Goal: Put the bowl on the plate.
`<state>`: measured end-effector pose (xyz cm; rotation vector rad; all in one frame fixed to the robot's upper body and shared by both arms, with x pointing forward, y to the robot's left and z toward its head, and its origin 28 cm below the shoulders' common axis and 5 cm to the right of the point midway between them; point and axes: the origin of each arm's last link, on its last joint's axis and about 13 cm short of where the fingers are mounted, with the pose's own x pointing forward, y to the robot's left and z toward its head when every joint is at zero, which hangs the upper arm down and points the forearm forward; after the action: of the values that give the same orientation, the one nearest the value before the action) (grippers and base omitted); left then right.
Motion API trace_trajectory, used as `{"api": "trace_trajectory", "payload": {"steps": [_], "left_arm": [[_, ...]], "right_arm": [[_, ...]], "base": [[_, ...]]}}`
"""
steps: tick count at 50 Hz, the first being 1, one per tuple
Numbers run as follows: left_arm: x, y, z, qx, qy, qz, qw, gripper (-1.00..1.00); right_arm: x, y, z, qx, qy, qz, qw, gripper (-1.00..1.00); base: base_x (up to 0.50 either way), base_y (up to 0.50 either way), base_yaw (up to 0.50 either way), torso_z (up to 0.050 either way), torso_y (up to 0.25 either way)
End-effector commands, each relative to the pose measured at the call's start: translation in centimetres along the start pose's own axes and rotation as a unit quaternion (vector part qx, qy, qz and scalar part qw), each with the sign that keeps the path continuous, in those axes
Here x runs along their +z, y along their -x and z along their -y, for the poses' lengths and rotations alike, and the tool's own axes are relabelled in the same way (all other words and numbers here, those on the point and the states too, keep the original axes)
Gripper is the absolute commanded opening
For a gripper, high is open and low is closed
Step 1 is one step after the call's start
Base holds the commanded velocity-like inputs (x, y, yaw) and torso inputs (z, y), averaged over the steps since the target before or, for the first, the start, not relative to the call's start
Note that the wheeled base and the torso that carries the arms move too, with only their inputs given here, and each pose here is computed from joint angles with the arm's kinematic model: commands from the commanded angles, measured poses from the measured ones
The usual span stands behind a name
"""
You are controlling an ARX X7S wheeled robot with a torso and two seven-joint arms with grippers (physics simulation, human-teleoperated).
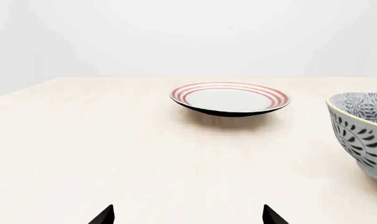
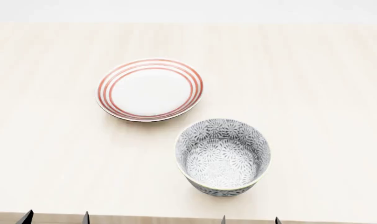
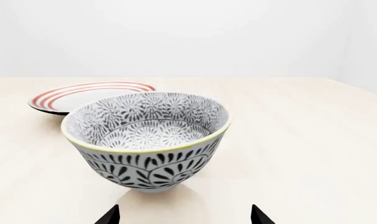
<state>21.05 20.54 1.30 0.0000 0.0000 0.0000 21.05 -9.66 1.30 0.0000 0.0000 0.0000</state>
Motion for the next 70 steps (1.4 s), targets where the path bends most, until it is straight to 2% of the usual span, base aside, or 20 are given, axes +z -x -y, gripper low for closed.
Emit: {"api": "trace_trajectory", "payload": {"steps": [1,38,42,44,45,46,48,49,50,53,54,57,60,70], "left_arm": [[0.1,0.0,0.0,0.0,0.001,-0.001,1.0,1.0],[-0.2,0.0,0.0,-0.001,0.0,-0.014,1.0,1.0],[1.6,-0.2,-0.3,0.014,0.007,0.027,1.0,1.0],[3.3,-0.4,-0.6,0.025,0.011,0.067,0.997,1.0],[5.4,-0.7,-1.1,0.041,0.01,0.113,0.993,1.0],[6.1,-0.8,-1.3,0.046,0.01,0.128,0.991,1.0],[8.7,-0.9,-2.0,0.068,0.007,0.184,0.981,1.0],[9.2,-0.9,-2.2,0.075,0.007,0.196,0.978,1.0],[10.6,-0.8,-2.8,0.094,0.004,0.231,0.968,1.0],[12.2,-0.6,-3.4,0.114,0.004,0.263,0.958,1.0],[13.2,-0.4,-3.8,0.129,0.01,0.282,0.951,1.0],[14.1,-0.1,-4.1,0.144,0.01,0.306,0.941,1.0],[14.8,0.3,-4.1,0.153,0.0,0.333,0.931,1.0],[14.5,0.3,-3.9,0.15,-0.002,0.33,0.932,1.0]], "right_arm": [[-0.1,-0.1,0.0,-0.001,0.001,-0.001,1.0,1.0],[-0.2,-0.1,0.0,-0.004,-0.002,0.001,1.0,1.0],[1.1,-0.5,0.2,-0.015,-0.012,0.025,1.0,1.0],[2.3,-0.8,0.4,-0.024,-0.024,0.044,0.998,1.0],[3.8,-1.2,0.7,-0.034,-0.036,0.073,0.996,1.0],[4.5,-1.3,0.8,-0.038,-0.039,0.087,0.995,1.0],[6.8,-1.7,1.3,-0.053,-0.051,0.142,0.987,1.0],[7.4,-1.7,1.5,-0.059,-0.053,0.156,0.985,1.0],[9.1,-1.7,1.9,-0.074,-0.066,0.203,0.974,1.0],[10.7,-1.6,2.3,-0.089,-0.074,0.249,0.962,1.0],[11.7,-1.4,2.7,-0.101,-0.08,0.283,0.95,1.0],[12.5,-1.2,2.9,-0.109,-0.08,0.319,0.938,1.0],[12.9,-1.1,3.0,-0.109,-0.079,0.323,0.937,1.0],[12.8,-1.0,2.7,-0.103,-0.071,0.326,0.937,1.0]], "base": [[0.0,0.0,0.0,0.0,0.0],[0.0,0.0,0.0,0.0,0.0],[0.0,0.0,0.0,0.0,0.0],[0.0,0.0,0.0,0.0,0.0],[0.0,0.0,0.0,0.0,0.0],[0.0,0.0,0.0,0.0,0.0],[0.0,0.0,0.0,0.0,0.0],[0.0,0.0,0.0,0.0,0.0],[0.0,0.0,0.0,0.0,0.0],[0.0,0.0,0.0,0.0,0.0],[0.0,0.0,0.0,0.0,0.0],[0.22,0.0,0.0,0.0,0.0],[0.5,-0.01,0.0,0.0,0.0],[0.5,0.0,0.0,0.0,0.0]]}}
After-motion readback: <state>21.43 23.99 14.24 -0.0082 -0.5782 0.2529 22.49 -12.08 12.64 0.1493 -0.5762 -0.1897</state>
